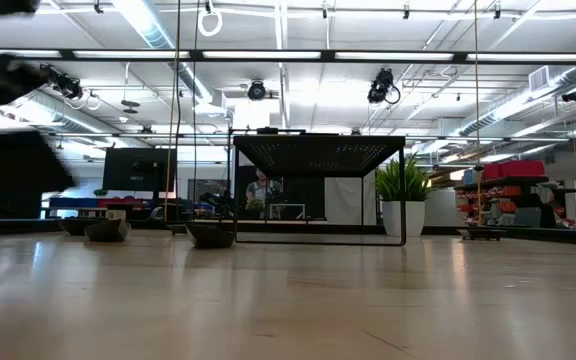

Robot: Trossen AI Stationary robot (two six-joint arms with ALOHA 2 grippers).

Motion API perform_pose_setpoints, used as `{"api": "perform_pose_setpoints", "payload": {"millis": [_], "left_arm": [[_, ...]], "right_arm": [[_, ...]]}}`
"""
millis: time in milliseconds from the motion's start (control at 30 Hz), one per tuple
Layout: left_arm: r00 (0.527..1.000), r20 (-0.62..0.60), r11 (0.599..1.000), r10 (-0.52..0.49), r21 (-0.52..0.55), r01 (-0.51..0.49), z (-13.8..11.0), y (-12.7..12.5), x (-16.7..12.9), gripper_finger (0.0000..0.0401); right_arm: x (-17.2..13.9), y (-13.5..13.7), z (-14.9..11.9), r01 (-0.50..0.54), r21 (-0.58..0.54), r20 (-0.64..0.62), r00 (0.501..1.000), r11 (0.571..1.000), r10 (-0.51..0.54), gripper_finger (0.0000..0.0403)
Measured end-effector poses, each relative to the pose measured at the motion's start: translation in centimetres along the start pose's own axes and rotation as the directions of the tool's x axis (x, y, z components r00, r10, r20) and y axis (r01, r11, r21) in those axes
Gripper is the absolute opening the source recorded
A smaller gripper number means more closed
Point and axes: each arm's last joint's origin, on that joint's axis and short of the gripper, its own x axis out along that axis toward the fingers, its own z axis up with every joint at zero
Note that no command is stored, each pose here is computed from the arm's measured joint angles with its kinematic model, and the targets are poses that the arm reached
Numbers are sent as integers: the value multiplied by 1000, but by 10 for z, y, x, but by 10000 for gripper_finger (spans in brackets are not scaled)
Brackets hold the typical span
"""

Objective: Pick & Place Mini shaped plates
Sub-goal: Stack the black square-shaped plate on top of the black square-shaped plates on the shelf

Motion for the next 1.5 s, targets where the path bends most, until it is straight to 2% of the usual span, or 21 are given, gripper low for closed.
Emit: {"api": "perform_pose_setpoints", "payload": {"millis": [67,133,267,367,500,633,800,1000,1500], "left_arm": [[996,78,998,-53,51,49,17,-4,0,5],[977,173,989,-122,105,105,33,-8,2,4],[906,330,952,-265,237,192,62,-14,5,5],[858,378,918,-349,321,232,74,-16,8,4],[836,392,905,-384,342,255,80,-17,14,4],[842,383,905,-380,344,252,80,-17,18,8],[836,392,904,-384,342,255,81,-17,17,5],[835,398,906,-381,339,252,81,-17,17,9],[839,411,917,-357,324,232,82,-16,17,12]], "right_arm": [[-1,2,2,-38,5,8,999,999,38,9],[3,2,3,-135,5,-14,991,991,135,9],[18,-4,11,-342,59,-29,939,938,344,18],[29,-8,15,-414,24,-5,910,910,414,40],[41,-14,22,-500,-20,49,864,866,500,84],[60,-20,14,-565,-43,19,824,824,566,124],[70,-19,6,-579,-51,-9,815,813,580,141],[76,-14,-3,-579,-76,-35,815,812,578,116],[74,-15,0,-581,-74,-22,814,811,581,7]]}}
